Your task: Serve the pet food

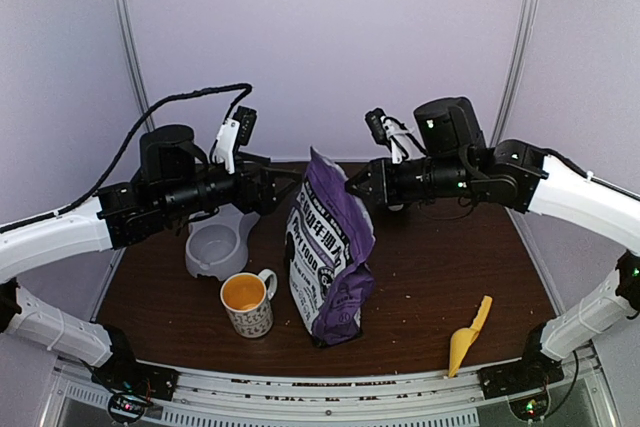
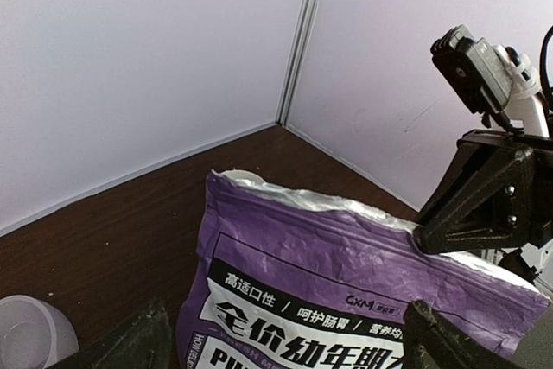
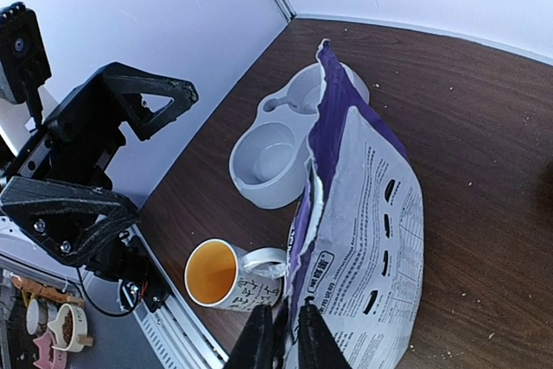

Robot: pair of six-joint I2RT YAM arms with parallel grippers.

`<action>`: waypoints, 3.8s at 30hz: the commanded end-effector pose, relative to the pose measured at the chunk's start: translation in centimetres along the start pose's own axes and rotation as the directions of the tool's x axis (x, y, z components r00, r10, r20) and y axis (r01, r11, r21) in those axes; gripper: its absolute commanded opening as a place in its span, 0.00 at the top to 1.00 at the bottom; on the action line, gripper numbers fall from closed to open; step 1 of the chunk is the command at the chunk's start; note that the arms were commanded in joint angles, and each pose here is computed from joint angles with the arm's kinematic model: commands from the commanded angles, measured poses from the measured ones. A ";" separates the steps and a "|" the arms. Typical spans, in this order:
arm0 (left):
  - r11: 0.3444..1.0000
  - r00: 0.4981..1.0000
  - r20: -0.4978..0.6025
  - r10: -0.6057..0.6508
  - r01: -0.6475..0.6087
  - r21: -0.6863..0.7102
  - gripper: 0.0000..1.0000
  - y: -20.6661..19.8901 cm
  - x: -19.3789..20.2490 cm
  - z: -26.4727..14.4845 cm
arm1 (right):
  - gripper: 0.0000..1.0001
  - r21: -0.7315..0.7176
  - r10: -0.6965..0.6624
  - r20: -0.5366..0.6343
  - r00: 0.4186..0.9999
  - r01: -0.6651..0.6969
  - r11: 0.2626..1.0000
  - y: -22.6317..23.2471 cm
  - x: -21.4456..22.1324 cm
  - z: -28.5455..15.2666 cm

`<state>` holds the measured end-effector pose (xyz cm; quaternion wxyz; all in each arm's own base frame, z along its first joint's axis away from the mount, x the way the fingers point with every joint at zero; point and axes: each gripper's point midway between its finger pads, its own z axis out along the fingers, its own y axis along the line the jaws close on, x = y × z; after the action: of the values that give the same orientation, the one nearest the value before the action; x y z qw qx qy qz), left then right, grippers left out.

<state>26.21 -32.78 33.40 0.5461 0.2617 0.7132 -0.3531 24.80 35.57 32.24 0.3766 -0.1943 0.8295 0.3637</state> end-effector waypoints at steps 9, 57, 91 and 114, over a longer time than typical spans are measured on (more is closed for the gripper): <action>0.996 0.996 0.052 -0.068 0.065 0.053 0.04 -1.1 -1.6 -0.3 | 1.00 -0.200 0.043 -0.047 0.998 -0.051 0.978 2.7 1.7 1.6; 0.908 0.924 -0.106 -0.368 0.381 0.172 0.50 -3.0 2.2 4.0 | 1.00 -0.268 0.072 0.045 0.996 -0.057 0.962 3.5 2.3 0.8; 0.903 0.931 -0.107 -0.349 0.364 0.227 0.38 -4.0 0.9 5.0 | 1.00 -0.248 0.084 0.063 0.994 -0.066 0.967 2.9 2.2 0.7; 0.887 0.924 -0.133 -0.357 0.381 0.263 0.35 -5.0 2.0 5.3 | 1.00 -0.232 0.081 0.063 0.995 -0.065 0.971 2.6 2.3 0.8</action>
<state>25.32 -39.54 30.56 0.3901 0.2043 0.7293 -0.5236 22.68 38.17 31.80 0.3692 -0.1891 0.7691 0.4862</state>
